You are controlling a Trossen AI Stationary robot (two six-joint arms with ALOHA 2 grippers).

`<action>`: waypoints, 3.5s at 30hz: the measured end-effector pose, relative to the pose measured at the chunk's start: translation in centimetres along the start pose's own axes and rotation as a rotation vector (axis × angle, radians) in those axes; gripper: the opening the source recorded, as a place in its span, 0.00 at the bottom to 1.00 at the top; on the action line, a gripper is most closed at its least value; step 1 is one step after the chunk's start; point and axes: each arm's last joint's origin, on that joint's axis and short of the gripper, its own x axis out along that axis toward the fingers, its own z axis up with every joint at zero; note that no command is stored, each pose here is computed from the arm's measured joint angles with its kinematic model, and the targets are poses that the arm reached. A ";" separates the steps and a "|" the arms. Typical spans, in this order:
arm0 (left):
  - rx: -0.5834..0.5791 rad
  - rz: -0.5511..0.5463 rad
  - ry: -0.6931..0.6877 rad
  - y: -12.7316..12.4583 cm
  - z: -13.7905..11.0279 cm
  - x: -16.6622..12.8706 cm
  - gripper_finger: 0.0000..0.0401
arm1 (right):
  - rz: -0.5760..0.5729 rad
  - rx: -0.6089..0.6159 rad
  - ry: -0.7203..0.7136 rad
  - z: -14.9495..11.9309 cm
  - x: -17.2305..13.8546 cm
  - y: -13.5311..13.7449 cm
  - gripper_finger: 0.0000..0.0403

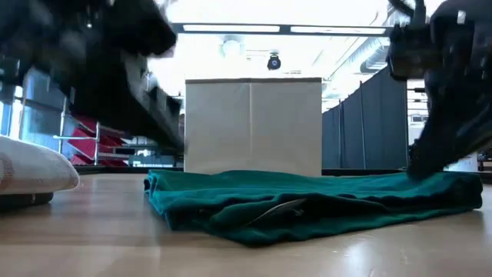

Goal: Fold towel
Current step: Fold the green towel, then stack the folded green towel on top of the white checkered towel

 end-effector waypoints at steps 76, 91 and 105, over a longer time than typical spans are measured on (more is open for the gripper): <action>0.146 -0.040 0.078 12.5 5.0 7.2 0.46 | 0.053 -0.205 -0.293 -4.1 -7.5 6.1 0.00; 0.121 -0.065 0.249 13.6 2.1 11.6 0.48 | 0.059 -0.218 -0.285 -4.5 -7.7 6.1 0.00; 0.108 0.150 0.315 11.5 2.5 10.9 0.01 | 0.052 -0.228 -0.289 -4.5 -7.7 6.0 0.00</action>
